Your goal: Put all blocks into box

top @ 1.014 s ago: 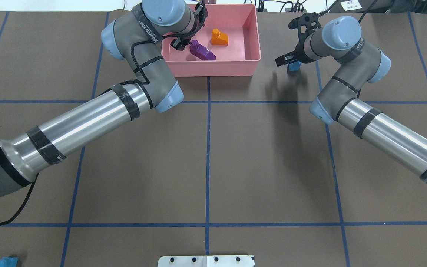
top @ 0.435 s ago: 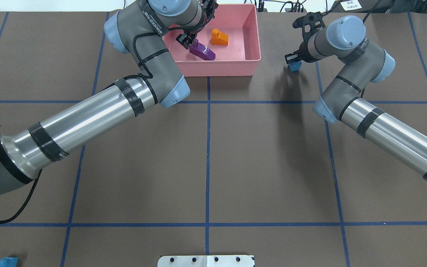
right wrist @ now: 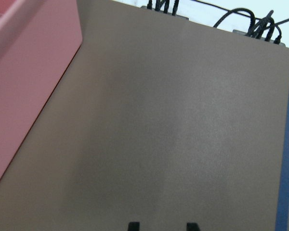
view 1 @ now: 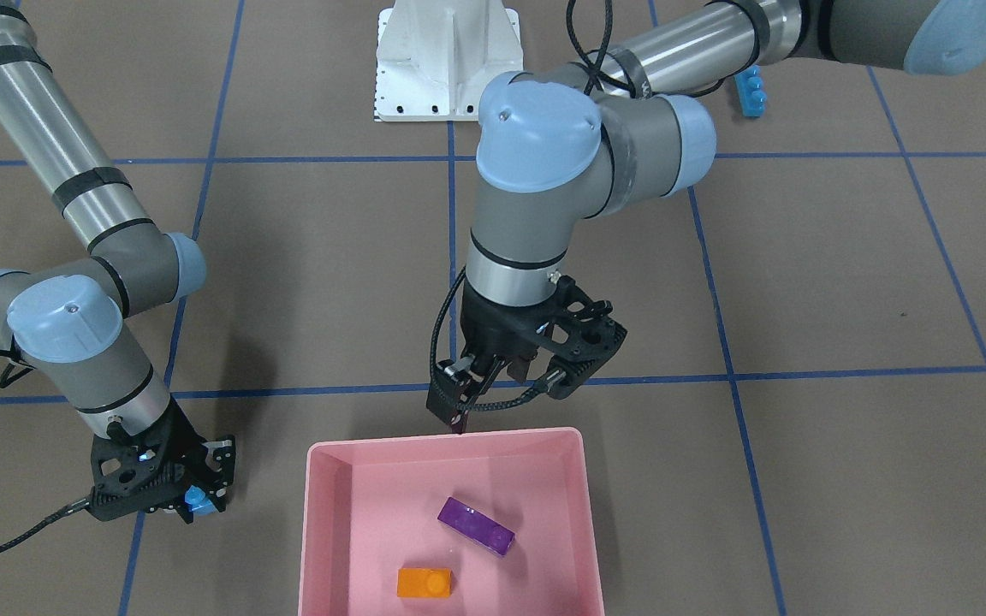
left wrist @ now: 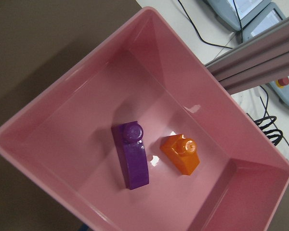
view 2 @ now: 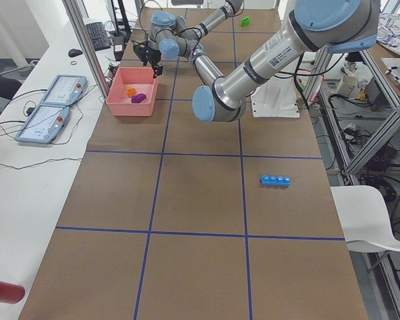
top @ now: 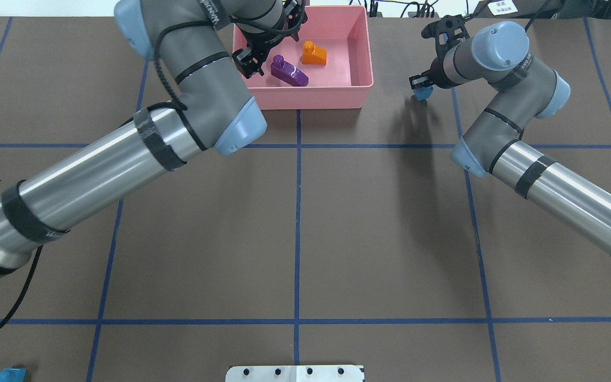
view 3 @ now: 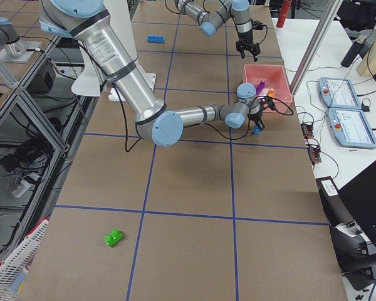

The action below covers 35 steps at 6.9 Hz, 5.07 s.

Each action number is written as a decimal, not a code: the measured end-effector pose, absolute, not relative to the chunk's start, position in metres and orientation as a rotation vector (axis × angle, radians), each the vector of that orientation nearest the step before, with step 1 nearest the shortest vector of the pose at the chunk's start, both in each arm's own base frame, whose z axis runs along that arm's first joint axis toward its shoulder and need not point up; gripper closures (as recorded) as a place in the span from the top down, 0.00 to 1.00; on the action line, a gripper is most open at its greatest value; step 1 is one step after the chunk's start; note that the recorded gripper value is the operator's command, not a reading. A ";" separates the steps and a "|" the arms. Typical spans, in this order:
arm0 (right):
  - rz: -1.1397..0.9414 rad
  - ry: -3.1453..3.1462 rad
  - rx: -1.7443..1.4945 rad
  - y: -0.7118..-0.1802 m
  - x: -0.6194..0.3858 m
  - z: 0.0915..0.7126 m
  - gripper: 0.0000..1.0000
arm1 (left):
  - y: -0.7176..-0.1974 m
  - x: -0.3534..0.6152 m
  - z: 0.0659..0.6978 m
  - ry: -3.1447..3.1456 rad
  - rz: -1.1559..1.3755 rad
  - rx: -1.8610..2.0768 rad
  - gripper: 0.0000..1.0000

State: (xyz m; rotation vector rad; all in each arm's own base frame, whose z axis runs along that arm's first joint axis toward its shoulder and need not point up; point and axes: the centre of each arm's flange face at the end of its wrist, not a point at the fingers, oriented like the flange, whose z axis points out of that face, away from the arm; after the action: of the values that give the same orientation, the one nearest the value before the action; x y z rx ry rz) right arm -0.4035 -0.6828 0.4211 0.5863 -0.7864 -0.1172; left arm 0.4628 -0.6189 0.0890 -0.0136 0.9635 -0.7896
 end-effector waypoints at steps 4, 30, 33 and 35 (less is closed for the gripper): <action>-0.093 -0.864 0.604 -0.696 -0.344 0.377 0.00 | -0.470 0.336 0.211 0.805 -0.537 0.006 0.99; 0.157 -1.030 0.394 -0.601 -0.285 0.267 0.99 | -0.101 0.278 0.533 0.738 0.109 -0.139 1.00; 0.100 -0.992 0.375 -0.557 -0.252 0.302 0.99 | -0.094 0.294 0.541 0.742 0.126 -0.129 0.97; 0.073 -0.996 0.345 -0.548 -0.219 0.326 0.99 | -0.090 0.297 0.544 0.740 0.136 -0.122 0.76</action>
State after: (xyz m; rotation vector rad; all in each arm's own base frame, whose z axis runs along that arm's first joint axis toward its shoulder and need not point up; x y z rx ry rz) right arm -0.2187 -0.5480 0.3263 0.3451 -0.9964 0.0735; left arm 0.2973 -0.0904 0.5438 -0.1222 0.7401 0.1360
